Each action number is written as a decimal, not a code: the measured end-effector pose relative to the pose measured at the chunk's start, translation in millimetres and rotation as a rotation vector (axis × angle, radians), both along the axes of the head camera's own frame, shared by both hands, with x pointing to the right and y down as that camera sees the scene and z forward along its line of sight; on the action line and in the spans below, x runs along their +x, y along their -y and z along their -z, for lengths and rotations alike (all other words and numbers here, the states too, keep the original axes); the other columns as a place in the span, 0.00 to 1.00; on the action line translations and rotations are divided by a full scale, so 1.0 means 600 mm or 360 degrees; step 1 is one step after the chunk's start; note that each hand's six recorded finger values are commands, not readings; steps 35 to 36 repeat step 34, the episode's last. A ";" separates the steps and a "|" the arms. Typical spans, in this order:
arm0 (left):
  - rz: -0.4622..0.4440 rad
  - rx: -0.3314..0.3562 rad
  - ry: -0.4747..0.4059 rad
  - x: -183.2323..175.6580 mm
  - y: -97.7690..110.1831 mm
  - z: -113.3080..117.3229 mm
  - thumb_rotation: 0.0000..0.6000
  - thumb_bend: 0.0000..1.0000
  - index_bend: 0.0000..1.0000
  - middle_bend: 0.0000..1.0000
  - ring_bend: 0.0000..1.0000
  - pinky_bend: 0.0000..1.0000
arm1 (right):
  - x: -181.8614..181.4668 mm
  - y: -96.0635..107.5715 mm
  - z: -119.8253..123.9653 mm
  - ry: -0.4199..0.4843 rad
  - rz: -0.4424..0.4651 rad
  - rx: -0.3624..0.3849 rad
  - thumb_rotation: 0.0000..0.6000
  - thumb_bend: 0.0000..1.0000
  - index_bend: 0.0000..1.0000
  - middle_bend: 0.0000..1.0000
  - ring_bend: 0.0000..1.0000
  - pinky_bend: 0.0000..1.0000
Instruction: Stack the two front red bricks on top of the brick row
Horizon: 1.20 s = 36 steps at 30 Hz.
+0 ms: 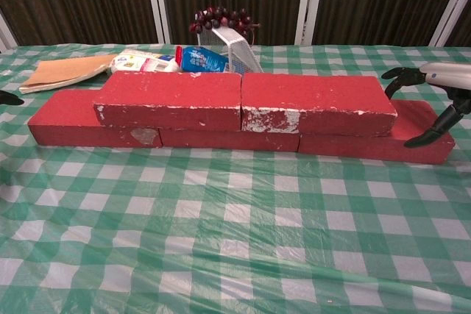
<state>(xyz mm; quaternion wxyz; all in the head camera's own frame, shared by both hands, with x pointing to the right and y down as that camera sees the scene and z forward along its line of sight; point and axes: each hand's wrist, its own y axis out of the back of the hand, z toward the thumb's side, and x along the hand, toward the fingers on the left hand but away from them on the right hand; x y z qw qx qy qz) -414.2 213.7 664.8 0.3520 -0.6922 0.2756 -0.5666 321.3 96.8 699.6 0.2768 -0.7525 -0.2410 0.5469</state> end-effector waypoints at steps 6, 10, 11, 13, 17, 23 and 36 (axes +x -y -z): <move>0.0001 0.0006 -0.0002 0.000 0.000 0.002 1.00 0.23 0.00 0.00 0.00 0.06 | 0.005 -0.004 0.002 0.0000 -0.0007 -0.0007 1.00 0.19 0.35 0.05 0.00 0.07; -0.0003 0.0024 -0.0008 0.001 0.001 0.006 1.00 0.23 0.00 0.00 0.00 0.06 | 0.017 -0.009 0.014 0.0004 -0.0026 0.0007 1.00 0.19 0.23 0.04 0.00 0.07; -0.0005 0.0034 -0.0011 0.002 0.001 0.009 1.00 0.23 0.00 0.00 0.00 0.06 | 0.021 -0.011 0.020 0.0012 -0.0036 0.0020 1.00 0.19 0.17 0.03 0.00 0.07; -0.0006 0.0052 -0.0015 0.002 0.002 0.013 1.00 0.23 0.00 0.00 0.00 0.06 | 0.027 -0.015 0.032 0.0027 -0.0051 0.0052 1.00 0.19 0.08 0.01 0.00 0.06; -0.0003 0.0118 -0.0018 0.002 0.004 0.027 1.00 0.25 0.00 0.00 0.00 0.06 | 0.043 -0.036 0.073 0.0064 -0.0073 0.0196 1.00 0.19 0.00 0.00 0.00 0.01; 0.0000 0.0260 0.0005 0.003 0.003 0.058 1.00 0.26 0.00 0.00 0.00 0.06 | 0.086 -0.099 0.152 -0.0021 -0.0107 0.0554 1.00 0.19 0.00 0.00 0.00 0.00; 0.0000 0.0296 0.0057 0.006 -0.006 0.072 1.00 0.27 0.00 0.00 0.00 0.06 | 0.123 -0.182 0.211 -0.0220 -0.0132 0.0714 1.00 0.19 0.00 0.00 0.00 0.00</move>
